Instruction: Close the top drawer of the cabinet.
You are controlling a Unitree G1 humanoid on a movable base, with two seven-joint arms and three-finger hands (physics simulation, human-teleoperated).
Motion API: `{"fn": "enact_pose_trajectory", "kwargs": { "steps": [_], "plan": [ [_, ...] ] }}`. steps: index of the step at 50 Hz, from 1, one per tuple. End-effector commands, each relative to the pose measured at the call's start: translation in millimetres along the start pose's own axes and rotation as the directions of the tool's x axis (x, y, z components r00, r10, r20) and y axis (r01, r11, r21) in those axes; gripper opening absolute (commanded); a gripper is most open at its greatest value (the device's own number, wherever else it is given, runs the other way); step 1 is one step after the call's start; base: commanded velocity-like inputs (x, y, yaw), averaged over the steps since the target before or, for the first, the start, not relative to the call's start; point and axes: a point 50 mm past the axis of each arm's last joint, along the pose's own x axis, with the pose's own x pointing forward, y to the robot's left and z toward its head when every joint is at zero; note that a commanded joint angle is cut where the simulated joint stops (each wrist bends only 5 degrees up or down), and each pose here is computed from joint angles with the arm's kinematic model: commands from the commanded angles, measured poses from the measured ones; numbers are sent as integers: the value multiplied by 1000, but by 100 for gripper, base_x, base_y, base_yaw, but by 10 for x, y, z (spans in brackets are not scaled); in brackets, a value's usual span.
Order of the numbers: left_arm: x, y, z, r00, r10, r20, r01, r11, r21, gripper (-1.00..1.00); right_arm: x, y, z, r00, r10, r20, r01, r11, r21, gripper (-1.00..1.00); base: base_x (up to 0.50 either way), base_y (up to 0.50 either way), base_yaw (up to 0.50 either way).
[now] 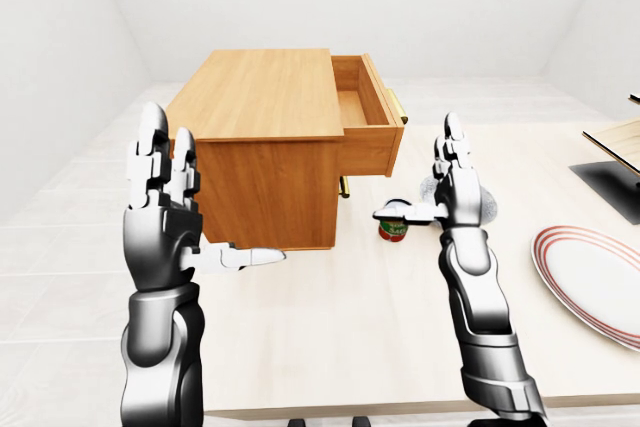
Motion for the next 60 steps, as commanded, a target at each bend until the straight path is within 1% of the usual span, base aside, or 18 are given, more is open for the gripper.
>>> {"fn": "enact_pose_trajectory", "kwargs": {
  "steps": [1, 17, 18, 19, 20, 22, 24, 26, 27, 28, 38, 44, 52, 55, 60],
  "plan": [
    [-8, -5, -18, 1000, -1, -9, 1, 1000, -1, 100, 81, 36, -70, 1000, -2, -31, 1, 1000, -12, 100, 0, 0, 0],
    [-8, -5, -18, 1000, -1, -10, 1, 1000, -1, 100, 81, 36, -70, 1000, -2, -31, 1, 1000, -12, 100, 0, 0, 0],
    [-20, -8, -38, 1000, -6, -22, 6, 1000, 10, 100, 82, 55, -103, 999, -5, -43, 4, 999, -39, 100, 0, 0, 0],
    [-21, -7, -11, 1000, -3, -9, 3, 1000, 1, 100, 87, 56, -121, 999, -12, -50, 10, 999, -45, 100, 0, 0, 0],
    [-19, 0, 0, 1000, 4, -3, -4, 1000, -14, 100, 93, 59, -130, 998, -16, -54, 13, 999, -46, 100, 0, 0, 0],
    [-11, -28, -36, 1000, -6, -17, 5, 1000, -5, 100, 123, 52, -202, 996, -18, -87, 15, 999, -34, 100, 0, 0, 0],
    [-13, -49, -77, 999, -17, -36, 17, 1000, 2, 100, 120, 43, -177, 997, -25, -76, 23, 999, -37, 100, 0, 0, 0],
    [-13, -62, -80, 999, -24, -35, 23, 999, -25, 100, 129, 37, -196, 996, -28, -84, 25, 999, -43, 100, 0, 0, 0],
    [-14, -60, -77, 999, -26, -35, 25, 999, -20, 100, 139, 50, -207, 996, -23, -88, 19, 999, -49, 100, 0, 0, 0],
    [-16, -44, -87, 999, -17, -38, 16, 999, -38, 100, 148, 52, -222, 995, -26, -94, 20, 998, -58, 100, 0, 0, 0],
    [-22, -70, -110, 998, -32, -50, 31, 999, -24, 100, 201, 86, -341, 989, -22, -148, 13, 998, -63, 100, 0, 0, 0],
    [-24, -84, -103, 998, -39, -48, 38, 999, -19, 100, 222, 101, -274, 993, -18, -120, 10, 998, -69, 100, 0, 0, 0],
    [-27, -80, -112, 998, -35, -52, 34, 999, -16, 100, 255, 125, -252, 994, -17, -112, 8, 997, -72, 100, 0, 0, 0],
    [-30, -82, -120, 998, -37, -57, 37, 999, -13, 100, 272, 139, -162, 997, -13, -75, 8, 998, -68, 100, 0, 0, 0],
    [-29, -87, -113, 998, -38, -54, 38, 999, -11, 100, 280, 145, -111, 999, -12, -53, 8, 997, -75, 100, 0, 0, 0]
  ]
}}
